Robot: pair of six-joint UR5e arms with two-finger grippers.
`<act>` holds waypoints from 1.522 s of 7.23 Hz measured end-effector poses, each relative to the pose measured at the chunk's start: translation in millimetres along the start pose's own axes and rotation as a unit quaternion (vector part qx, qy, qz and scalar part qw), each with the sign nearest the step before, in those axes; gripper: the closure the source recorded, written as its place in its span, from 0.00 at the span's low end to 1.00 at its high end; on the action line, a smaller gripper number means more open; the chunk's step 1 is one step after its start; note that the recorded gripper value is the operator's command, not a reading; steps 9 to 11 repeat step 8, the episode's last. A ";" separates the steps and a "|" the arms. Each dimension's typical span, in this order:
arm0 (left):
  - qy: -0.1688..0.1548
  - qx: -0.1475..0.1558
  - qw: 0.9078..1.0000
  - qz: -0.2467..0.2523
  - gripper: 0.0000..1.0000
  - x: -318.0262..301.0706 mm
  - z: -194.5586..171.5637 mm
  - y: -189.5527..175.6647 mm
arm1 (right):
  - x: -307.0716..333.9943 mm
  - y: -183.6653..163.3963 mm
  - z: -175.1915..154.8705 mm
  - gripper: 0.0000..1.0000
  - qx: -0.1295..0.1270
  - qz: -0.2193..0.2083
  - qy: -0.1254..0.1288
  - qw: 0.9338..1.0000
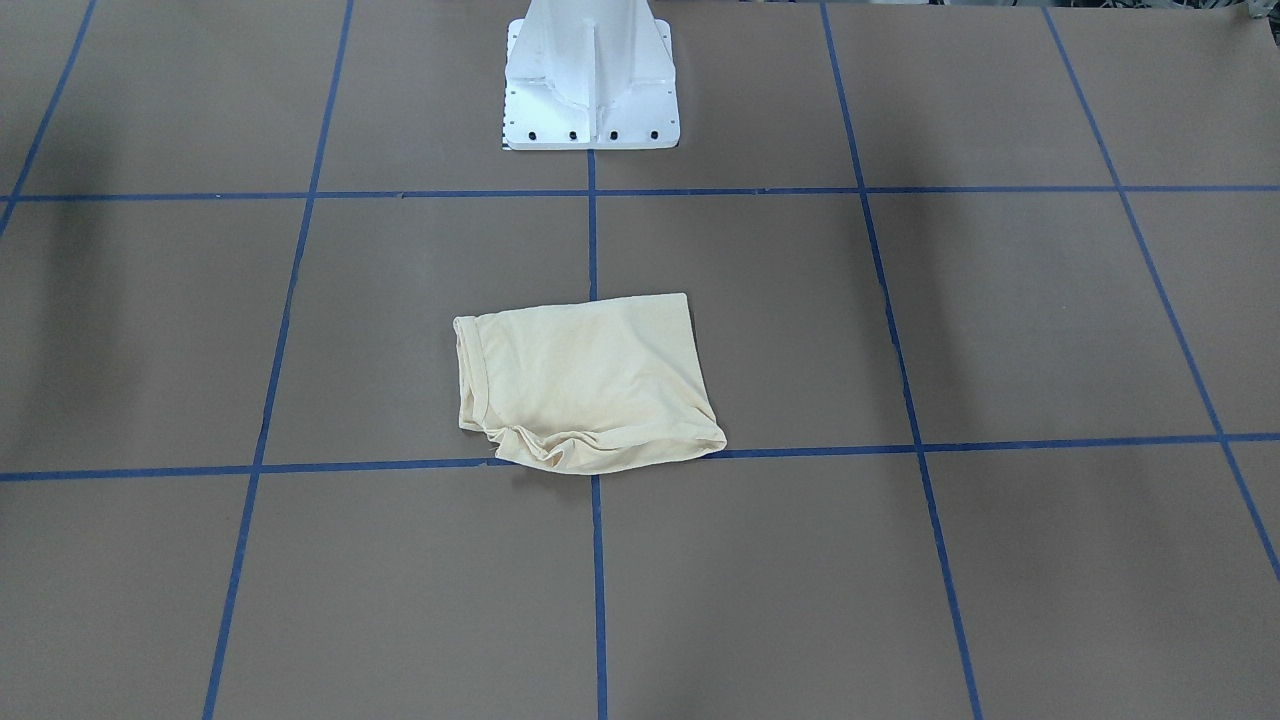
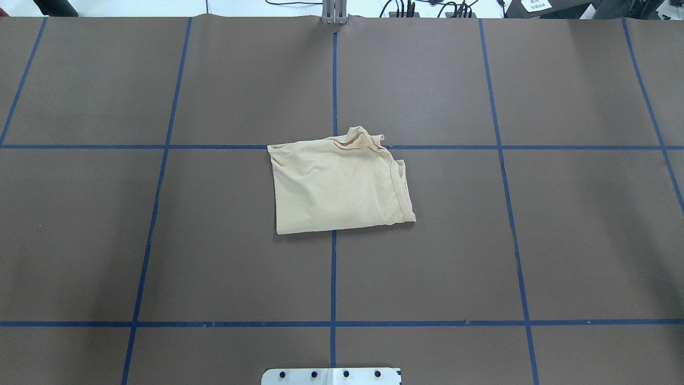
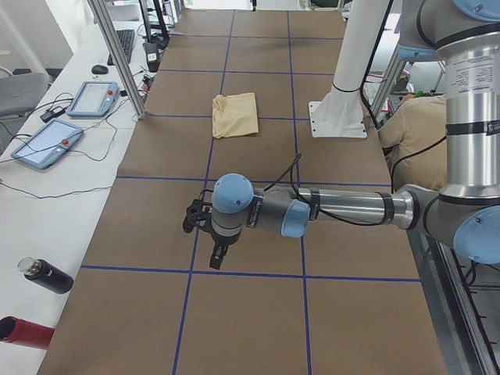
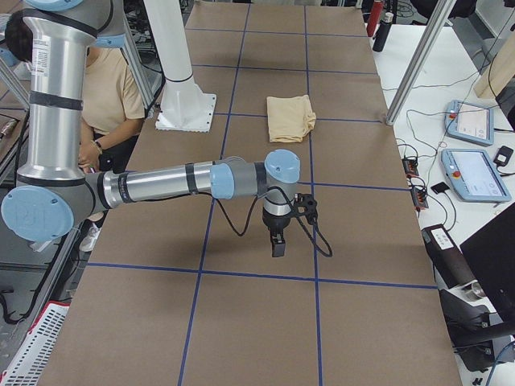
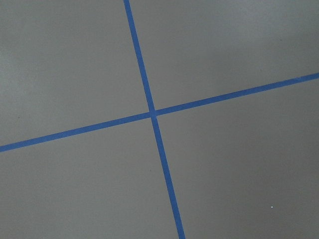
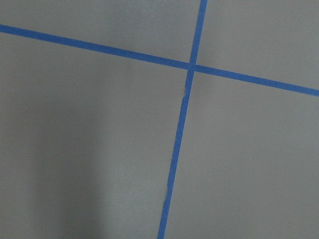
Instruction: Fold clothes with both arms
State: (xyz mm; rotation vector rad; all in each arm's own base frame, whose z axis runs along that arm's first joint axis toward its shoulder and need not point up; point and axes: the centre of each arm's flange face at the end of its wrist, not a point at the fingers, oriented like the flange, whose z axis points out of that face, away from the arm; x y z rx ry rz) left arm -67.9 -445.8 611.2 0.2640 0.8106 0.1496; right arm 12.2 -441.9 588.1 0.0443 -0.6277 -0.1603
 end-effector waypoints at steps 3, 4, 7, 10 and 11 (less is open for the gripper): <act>0.001 0.000 1.000 -0.001 0.00 -0.1 0.2 0.2 | -0.4 0.1 0.7 0.00 -0.001 0.000 -0.002 1.000; 0.001 0.000 1.000 -0.001 0.00 0.3 -0.1 -0.1 | -0.1 0.6 1.3 0.00 -0.002 0.001 -0.002 1.000; 0.003 0.001 1.000 0.001 0.00 1.6 -0.5 -0.9 | 1.5 3.6 3.9 0.00 -0.005 0.003 -0.003 1.000; 0.003 0.001 1.000 0.001 0.00 1.9 -0.5 -1.0 | 2.2 4.7 5.0 0.00 -0.006 0.004 -0.004 1.000; 0.003 0.001 1.000 0.001 0.00 1.9 -0.5 -1.0 | 2.2 4.7 5.0 0.00 -0.006 0.004 -0.004 1.000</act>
